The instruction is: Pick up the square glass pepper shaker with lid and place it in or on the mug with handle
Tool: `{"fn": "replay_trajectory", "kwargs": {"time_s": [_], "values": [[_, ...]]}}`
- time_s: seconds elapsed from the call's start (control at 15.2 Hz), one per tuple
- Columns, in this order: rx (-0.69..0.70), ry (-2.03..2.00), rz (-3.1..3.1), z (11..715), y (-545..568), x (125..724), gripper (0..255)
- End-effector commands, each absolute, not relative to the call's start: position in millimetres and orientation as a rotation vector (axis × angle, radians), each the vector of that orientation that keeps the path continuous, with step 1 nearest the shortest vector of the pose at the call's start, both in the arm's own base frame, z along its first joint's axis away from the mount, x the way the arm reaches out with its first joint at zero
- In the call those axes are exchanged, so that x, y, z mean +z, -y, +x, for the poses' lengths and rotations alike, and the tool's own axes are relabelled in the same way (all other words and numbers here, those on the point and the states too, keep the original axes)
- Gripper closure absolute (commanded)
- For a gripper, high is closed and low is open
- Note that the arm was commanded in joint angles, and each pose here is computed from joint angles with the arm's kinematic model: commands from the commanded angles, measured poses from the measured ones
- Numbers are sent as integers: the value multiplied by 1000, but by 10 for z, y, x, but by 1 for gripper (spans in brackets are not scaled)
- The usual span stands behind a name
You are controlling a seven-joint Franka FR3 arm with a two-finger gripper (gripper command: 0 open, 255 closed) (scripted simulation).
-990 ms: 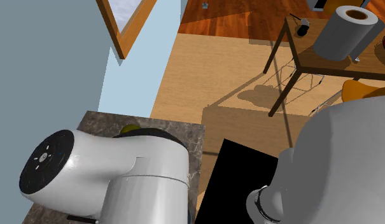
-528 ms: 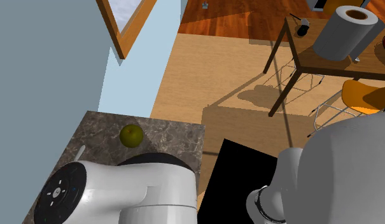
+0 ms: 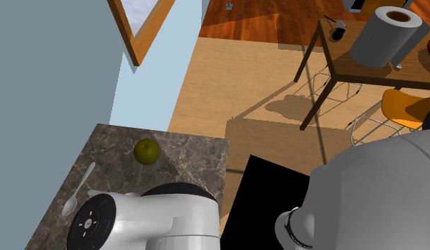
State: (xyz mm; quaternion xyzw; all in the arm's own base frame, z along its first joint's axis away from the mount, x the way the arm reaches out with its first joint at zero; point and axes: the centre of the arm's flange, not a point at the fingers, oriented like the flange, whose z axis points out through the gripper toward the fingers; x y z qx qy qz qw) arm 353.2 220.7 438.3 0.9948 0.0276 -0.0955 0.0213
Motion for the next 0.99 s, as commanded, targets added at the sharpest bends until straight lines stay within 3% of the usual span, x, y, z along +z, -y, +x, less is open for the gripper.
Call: {"fn": "replay_trajectory", "kwargs": {"time_s": [0.0,0.53,0.59,0.92], "values": [[-295,-86,3084,3536,-2200,4308,255],[-295,-86,3084,3537,-2200,4308,255],[-295,-86,3084,3537,-2200,4308,0],[-295,-86,3084,3537,-2200,4308,0]]}}
